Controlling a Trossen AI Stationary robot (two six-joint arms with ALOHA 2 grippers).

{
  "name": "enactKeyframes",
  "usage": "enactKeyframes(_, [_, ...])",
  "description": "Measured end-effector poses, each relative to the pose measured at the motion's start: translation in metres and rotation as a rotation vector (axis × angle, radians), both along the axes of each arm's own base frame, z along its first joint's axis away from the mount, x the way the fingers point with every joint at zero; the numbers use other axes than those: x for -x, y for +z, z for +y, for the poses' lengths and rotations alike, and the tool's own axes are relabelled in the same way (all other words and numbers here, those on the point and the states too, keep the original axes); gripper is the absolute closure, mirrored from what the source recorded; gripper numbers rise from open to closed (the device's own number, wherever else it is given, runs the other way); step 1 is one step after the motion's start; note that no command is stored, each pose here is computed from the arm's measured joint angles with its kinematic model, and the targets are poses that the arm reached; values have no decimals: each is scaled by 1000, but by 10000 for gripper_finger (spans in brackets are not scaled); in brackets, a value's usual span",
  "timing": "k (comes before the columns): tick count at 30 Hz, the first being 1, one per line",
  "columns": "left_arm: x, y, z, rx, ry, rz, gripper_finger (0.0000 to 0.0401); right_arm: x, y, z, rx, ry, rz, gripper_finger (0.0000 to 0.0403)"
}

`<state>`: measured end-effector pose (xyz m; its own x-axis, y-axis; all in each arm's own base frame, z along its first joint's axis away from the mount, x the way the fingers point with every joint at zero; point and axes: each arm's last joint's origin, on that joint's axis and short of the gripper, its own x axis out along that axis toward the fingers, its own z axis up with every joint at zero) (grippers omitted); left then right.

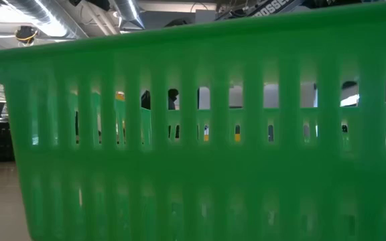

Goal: Stack baskets on shelf by color
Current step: Put the middle yellow basket on the shelf

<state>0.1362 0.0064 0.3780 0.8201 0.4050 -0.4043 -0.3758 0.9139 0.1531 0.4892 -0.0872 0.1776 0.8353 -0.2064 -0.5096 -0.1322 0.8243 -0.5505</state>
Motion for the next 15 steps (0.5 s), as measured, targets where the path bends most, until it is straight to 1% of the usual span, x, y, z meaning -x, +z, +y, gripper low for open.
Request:
enactKeyframes(7, [0,0,0,0,0,0,331,0,0,1,-29,-9,-8,355])
enactKeyframes(11, [0,0,0,1,0,0,331,-1,1,3,-28,-4,-17,355])
enactKeyframes(15, [0,0,0,5,-5,-1,331,-4,5,8,-20,9,-65,355])
